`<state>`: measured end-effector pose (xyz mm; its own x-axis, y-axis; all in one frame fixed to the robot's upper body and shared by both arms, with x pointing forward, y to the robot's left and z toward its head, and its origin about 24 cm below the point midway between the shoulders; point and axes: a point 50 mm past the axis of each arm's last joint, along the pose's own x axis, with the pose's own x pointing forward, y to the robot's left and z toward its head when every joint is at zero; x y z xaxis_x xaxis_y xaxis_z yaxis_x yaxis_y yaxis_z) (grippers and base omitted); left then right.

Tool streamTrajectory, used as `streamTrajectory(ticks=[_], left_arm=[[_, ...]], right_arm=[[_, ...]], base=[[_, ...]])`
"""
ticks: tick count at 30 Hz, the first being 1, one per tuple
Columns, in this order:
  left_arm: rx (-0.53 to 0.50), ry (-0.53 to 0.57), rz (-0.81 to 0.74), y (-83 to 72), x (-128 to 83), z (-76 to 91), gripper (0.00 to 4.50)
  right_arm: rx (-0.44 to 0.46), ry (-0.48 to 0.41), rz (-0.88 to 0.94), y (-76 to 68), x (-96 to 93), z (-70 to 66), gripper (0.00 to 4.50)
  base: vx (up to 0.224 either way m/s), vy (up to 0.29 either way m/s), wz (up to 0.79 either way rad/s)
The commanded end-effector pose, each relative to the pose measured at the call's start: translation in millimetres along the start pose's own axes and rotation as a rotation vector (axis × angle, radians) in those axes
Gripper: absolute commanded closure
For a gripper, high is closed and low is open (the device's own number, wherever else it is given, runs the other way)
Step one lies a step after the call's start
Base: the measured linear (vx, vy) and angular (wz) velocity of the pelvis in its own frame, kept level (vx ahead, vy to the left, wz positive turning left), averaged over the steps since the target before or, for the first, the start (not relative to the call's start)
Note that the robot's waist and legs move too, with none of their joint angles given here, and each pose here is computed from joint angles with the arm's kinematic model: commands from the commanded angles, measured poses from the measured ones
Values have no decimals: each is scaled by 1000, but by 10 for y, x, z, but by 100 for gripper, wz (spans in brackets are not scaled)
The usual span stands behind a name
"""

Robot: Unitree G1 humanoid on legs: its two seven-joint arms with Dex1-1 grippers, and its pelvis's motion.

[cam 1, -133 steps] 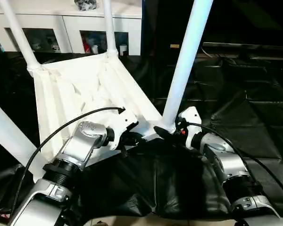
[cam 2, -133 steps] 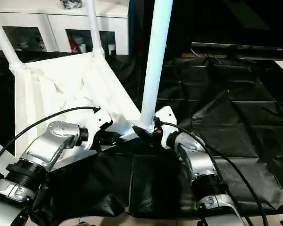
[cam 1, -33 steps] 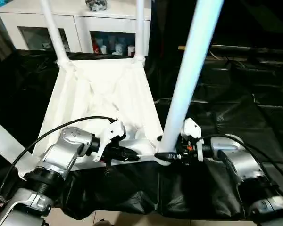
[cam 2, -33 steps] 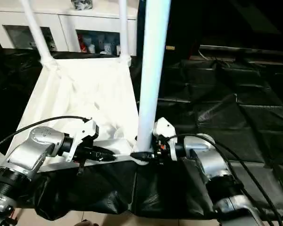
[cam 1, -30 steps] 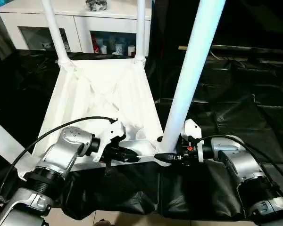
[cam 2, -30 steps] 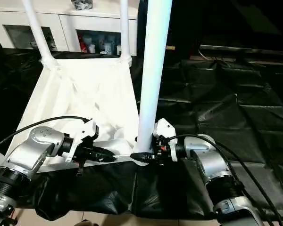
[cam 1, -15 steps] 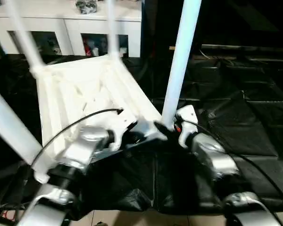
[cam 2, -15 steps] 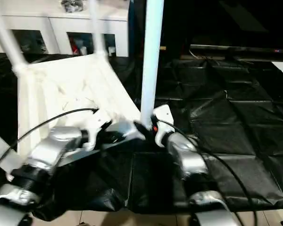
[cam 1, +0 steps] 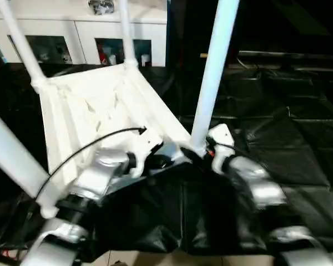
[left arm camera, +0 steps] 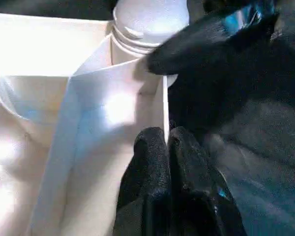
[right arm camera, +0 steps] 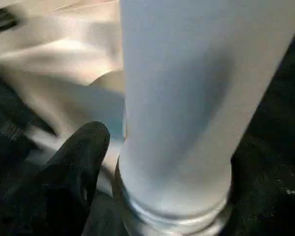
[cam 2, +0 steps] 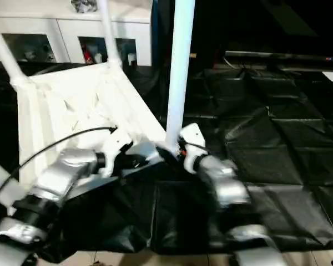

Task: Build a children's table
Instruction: Rotate leg to tighten

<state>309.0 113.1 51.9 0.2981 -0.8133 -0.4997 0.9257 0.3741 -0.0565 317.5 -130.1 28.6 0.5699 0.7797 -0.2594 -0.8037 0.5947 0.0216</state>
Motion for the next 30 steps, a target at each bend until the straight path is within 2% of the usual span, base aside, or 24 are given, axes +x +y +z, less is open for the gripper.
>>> streamTrajectory(ticks=[1,3,5,6,11,19,20,23,24,28,30], left_arm=[[35,-24,-133,-151,108,101,450],[54,-7,-159,-128,35,56,450],[55,-7,-160,-128,34,55,450],[70,1,-204,-122,-40,24,450],[85,-11,-273,-108,-181,-4,450],[78,-13,-317,-113,-250,-20,450],[78,-13,-318,-114,-251,-20,450],[76,-15,-319,-124,-244,-31,450],[76,-16,-313,-121,-240,-31,450],[73,-28,-249,-80,-203,-16,450],[65,-57,-170,-27,-154,41,450]], right_arm=[[-6,37,196,201,68,-50,74],[-26,53,254,159,-47,-48,74],[-26,53,255,159,-49,-48,74],[-26,63,309,143,-136,-42,74],[-23,89,424,170,-256,-37,74],[-13,66,449,205,-229,-20,88],[-11,65,451,208,-227,-20,116],[18,47,464,238,-220,-25,127],[21,46,466,242,-220,-27,146],[40,37,453,263,-215,-54,171],[66,1,388,279,-162,-72,182]], base=[[0,0,0],[0,0,0],[0,0,0],[0,0,0],[0,0,0],[0,0,0],[0,0,0],[0,0,0],[0,0,0],[0,0,0],[0,0,0]])
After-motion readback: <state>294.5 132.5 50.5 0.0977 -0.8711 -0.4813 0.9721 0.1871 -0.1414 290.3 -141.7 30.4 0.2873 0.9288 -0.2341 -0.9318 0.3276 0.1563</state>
